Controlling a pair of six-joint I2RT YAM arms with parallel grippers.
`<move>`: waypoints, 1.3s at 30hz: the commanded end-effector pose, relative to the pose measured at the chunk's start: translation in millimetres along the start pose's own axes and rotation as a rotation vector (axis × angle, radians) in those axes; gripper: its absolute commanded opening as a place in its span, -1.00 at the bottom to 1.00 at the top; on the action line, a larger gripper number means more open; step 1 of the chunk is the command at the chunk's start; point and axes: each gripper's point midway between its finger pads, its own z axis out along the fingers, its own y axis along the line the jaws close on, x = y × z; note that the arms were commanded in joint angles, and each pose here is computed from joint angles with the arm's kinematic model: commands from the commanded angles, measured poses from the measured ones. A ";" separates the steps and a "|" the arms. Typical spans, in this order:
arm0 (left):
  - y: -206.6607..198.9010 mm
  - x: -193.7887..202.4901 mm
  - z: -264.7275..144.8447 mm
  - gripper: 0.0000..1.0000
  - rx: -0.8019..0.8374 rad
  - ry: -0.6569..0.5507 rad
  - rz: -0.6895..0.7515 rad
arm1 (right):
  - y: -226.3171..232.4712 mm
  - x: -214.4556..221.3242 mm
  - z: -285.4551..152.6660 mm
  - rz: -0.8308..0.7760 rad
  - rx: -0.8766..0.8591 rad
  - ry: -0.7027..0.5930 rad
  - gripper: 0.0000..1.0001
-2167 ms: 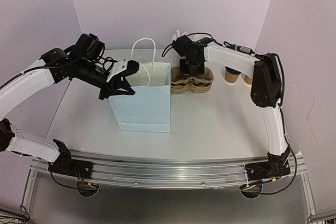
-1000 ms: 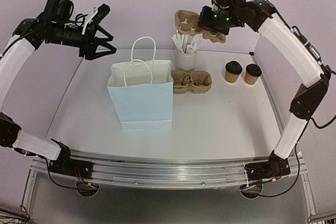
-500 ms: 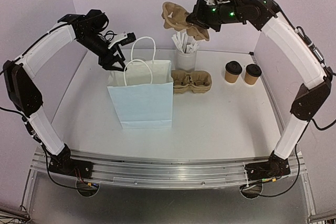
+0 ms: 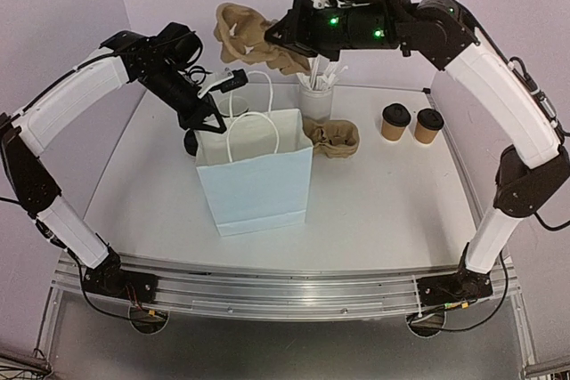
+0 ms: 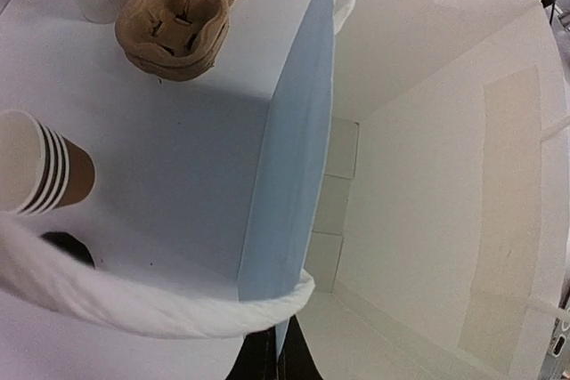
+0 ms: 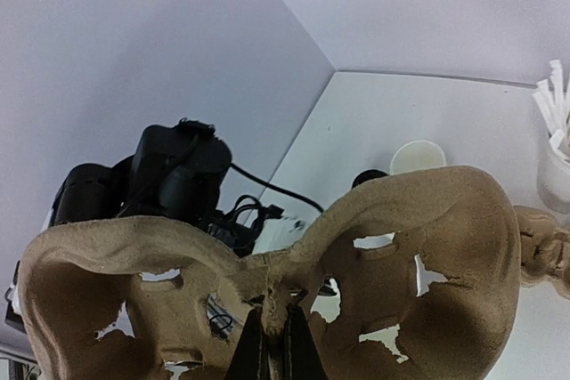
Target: Pack the takeout coffee
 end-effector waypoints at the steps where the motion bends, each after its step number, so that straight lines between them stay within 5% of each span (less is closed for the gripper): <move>1: 2.8 -4.4 -20.0 -1.00 -0.116 -0.069 -0.217 | 17.0 22.2 9.6 -0.020 0.007 0.002 -1.00; 10: -14.6 -0.5 -15.9 -1.00 -0.084 -0.157 -0.259 | -10.3 82.4 59.1 -0.096 0.106 0.131 -1.00; 23: -9.2 -8.9 -29.6 -1.00 -0.132 -0.227 -0.300 | -86.0 162.9 60.8 -0.117 0.341 0.374 -1.00; 31: -6.9 0.8 -25.4 -1.00 -0.167 -0.208 -0.196 | -83.7 126.9 51.3 0.093 0.412 0.286 -1.00; 39: -8.4 -10.7 -29.9 -1.00 -0.146 -0.237 -0.230 | -114.3 160.5 68.6 -0.039 0.629 0.366 -1.00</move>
